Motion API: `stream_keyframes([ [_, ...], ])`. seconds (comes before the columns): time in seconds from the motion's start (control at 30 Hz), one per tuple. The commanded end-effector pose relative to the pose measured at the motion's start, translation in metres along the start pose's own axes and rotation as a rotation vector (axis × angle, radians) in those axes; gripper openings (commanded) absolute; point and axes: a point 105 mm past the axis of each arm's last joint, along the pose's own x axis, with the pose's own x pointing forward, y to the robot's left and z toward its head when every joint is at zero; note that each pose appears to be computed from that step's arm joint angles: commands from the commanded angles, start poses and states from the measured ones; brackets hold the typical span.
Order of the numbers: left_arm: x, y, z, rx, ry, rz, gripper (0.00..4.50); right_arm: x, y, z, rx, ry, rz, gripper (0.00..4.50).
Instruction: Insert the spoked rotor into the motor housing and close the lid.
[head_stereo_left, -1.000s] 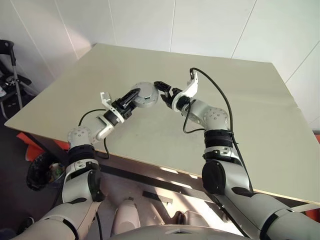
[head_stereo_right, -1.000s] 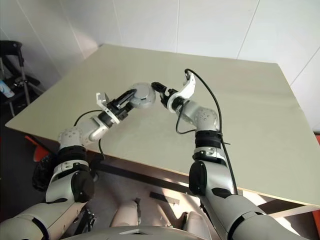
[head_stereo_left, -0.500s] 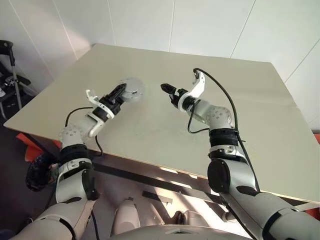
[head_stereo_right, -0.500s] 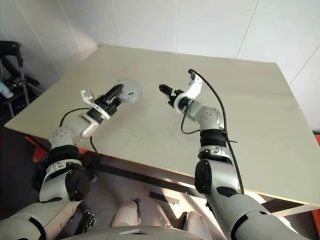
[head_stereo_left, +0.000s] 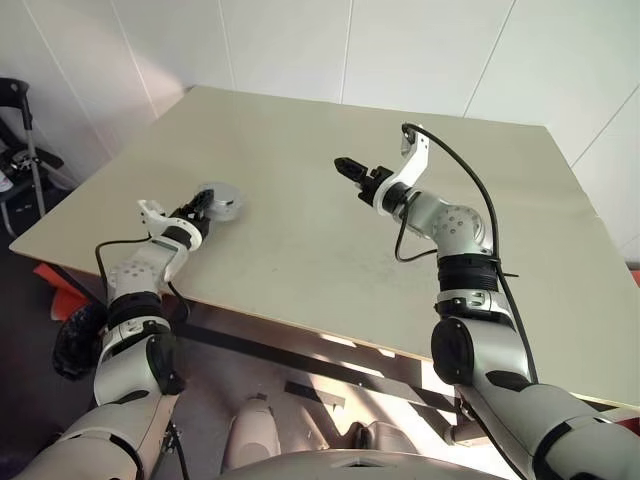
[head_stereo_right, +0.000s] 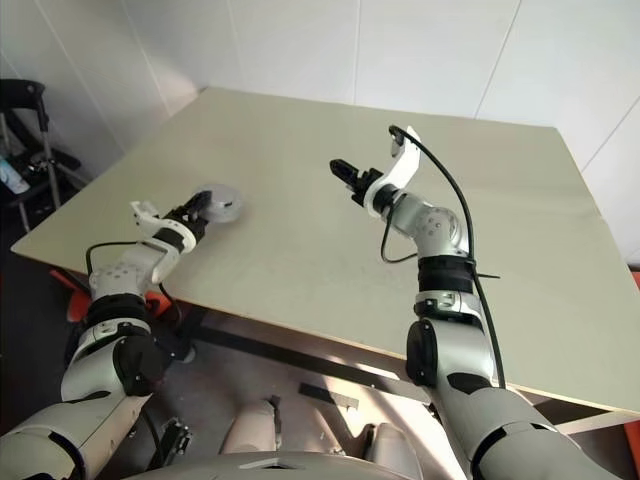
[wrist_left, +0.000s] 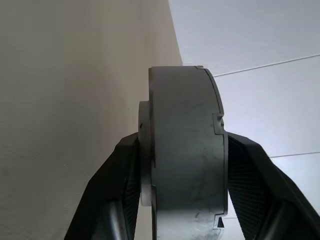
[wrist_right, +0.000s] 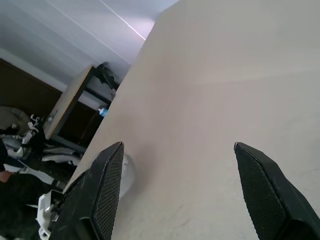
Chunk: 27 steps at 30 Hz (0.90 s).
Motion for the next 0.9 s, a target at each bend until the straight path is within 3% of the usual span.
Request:
stream_keyframes([
  [0.03, 0.006, -0.031, 0.018, 0.032, -0.052, -0.081, 2.09, -0.003, 0.013, 0.012, -0.033, -0.040, 0.041, 3.95],
  [0.33, 0.007, 0.017, 0.006, 0.051, -0.004, 0.213, 2.09, -0.002, 0.010, 0.011, -0.025, -0.042, 0.024, 3.95],
  [0.7, 0.004, 0.025, 0.001, 0.054, 0.027, 0.234, 2.09, 0.000, 0.009, 0.007, -0.017, -0.035, 0.017, 3.95],
  [0.9, -0.002, 0.032, -0.023, 0.080, 0.184, 0.264, 3.92, 0.002, 0.006, 0.006, -0.012, -0.032, 0.004, 3.95],
])
